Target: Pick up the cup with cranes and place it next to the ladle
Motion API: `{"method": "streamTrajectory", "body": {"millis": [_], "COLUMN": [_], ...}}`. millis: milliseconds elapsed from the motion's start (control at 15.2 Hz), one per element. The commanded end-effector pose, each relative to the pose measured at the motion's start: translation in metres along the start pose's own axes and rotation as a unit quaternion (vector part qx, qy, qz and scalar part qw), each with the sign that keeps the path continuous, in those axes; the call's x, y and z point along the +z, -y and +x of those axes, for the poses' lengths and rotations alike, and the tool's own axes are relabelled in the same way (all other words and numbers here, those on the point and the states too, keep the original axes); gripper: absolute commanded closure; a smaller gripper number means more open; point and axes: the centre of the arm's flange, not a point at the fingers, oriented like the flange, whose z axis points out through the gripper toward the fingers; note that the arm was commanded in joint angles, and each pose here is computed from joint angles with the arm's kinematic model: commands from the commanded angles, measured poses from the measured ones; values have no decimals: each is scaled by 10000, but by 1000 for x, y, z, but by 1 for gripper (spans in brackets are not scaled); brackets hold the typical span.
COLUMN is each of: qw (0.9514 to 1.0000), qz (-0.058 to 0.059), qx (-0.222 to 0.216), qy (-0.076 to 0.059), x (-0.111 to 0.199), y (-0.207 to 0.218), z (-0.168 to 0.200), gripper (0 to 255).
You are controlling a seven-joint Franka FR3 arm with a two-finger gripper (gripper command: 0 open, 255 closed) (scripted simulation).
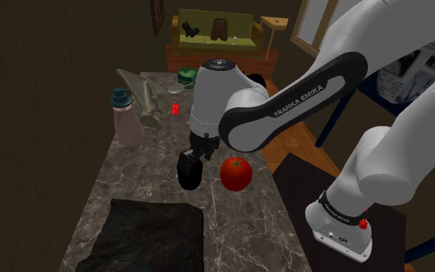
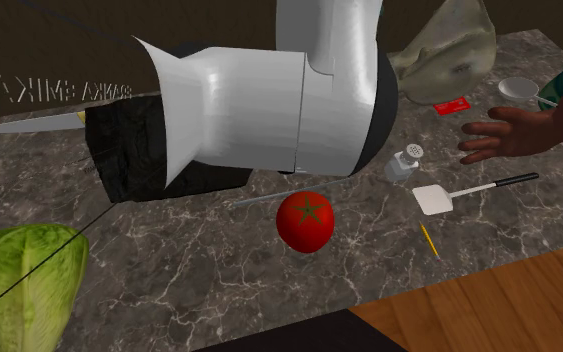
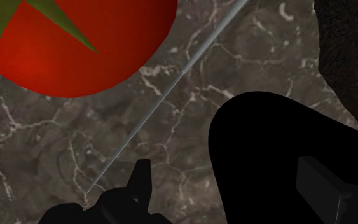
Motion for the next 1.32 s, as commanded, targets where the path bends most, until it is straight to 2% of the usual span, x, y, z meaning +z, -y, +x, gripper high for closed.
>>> {"method": "streamTrajectory", "body": {"millis": [0,66,660,1254], "qw": [10000,10000,10000,10000], "qz": [0,0,0,0], "qx": [0,0,0,0], "qy": [0,0,0,0], "x": [0,0,0,-47], "y": [0,0,0,3], "z": [0,0,0,5], "gripper": [0,255,255,255]}}
